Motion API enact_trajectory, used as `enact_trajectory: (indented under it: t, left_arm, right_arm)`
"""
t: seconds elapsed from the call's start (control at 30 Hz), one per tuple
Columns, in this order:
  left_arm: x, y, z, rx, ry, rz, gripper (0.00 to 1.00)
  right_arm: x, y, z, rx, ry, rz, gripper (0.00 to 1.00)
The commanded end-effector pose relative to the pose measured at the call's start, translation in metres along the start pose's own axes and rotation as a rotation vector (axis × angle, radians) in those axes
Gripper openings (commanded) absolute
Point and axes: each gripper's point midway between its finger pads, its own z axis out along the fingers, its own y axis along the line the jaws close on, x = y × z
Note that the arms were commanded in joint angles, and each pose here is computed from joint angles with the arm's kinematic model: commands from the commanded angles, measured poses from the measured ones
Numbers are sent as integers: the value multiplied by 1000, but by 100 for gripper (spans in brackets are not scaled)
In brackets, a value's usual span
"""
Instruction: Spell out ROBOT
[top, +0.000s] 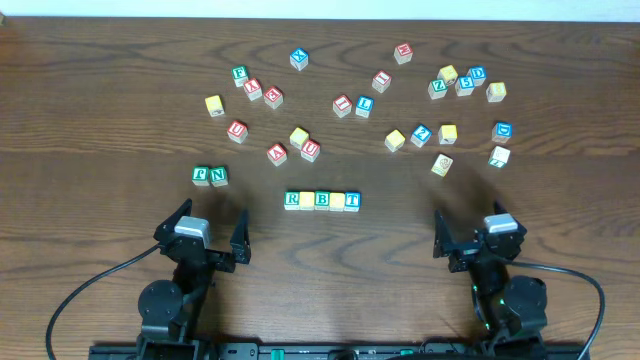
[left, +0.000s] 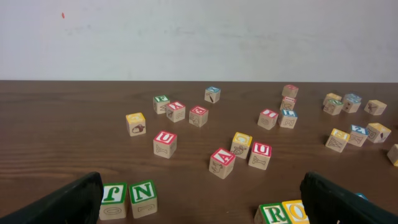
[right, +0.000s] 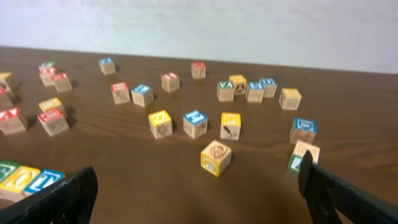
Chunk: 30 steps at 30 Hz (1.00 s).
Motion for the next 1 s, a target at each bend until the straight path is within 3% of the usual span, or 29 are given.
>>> enact_trajectory:
  t: [0.0,0.97]
  left_arm:
    - [15,1,1,1,45,6,99]
    - [14,1,1,2,41,6,99]
  right_arm:
    - [-15,0,-5,-2,-70,16,99]
    - [-15,0,-5,-2,-70,16,99]
